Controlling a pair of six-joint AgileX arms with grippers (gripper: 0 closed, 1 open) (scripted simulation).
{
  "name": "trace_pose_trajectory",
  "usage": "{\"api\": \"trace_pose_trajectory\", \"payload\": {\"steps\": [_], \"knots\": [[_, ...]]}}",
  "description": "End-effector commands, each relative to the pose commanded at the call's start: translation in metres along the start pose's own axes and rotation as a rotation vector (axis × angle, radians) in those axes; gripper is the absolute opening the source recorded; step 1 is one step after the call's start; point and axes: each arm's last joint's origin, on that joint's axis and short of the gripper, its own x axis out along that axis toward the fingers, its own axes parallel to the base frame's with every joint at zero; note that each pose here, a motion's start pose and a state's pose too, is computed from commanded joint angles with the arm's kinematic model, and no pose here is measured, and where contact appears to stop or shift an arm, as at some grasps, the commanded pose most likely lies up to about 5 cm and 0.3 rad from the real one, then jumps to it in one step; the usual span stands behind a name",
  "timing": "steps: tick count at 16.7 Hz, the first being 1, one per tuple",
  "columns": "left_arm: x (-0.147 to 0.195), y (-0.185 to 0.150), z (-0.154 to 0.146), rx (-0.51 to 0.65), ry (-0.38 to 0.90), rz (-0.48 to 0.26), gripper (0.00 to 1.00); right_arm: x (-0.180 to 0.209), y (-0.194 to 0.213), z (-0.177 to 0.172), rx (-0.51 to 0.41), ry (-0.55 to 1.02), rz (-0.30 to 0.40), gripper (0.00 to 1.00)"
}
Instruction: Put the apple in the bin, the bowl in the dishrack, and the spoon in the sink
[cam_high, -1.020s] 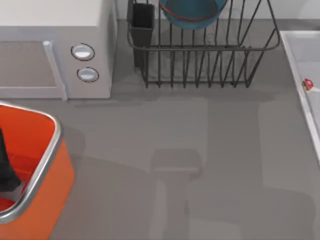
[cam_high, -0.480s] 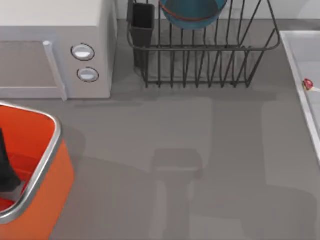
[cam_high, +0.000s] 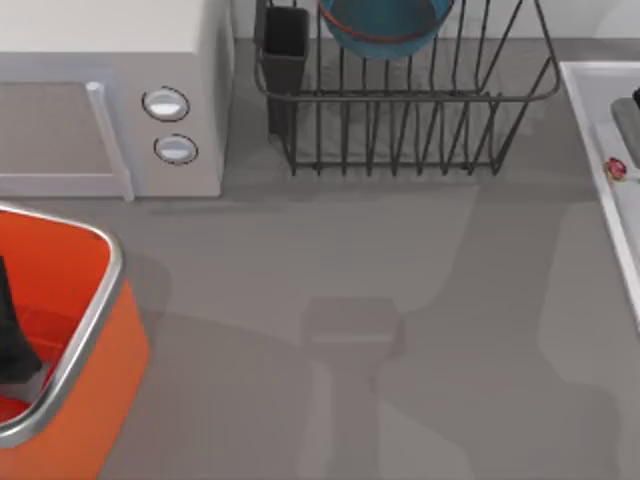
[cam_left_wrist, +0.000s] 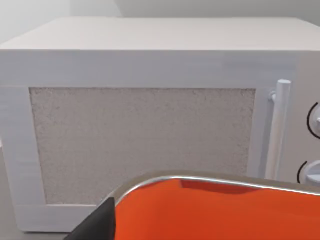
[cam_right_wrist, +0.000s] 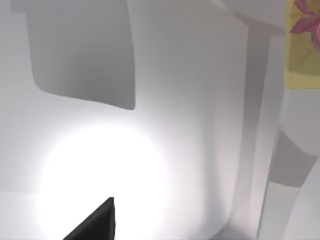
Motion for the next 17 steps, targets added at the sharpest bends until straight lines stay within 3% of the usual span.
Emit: {"api": "trace_pose_trajectory", "payload": {"steps": [7, 17], "knots": [[0.000, 0.000, 0.000, 0.000, 0.000, 0.000, 1.00, 0.018, 0.003, 0.001, -0.001, 0.001, -0.004, 1.00], [0.000, 0.000, 0.000, 0.000, 0.000, 0.000, 1.00, 0.018, 0.003, 0.001, -0.001, 0.001, -0.004, 0.25]]}}
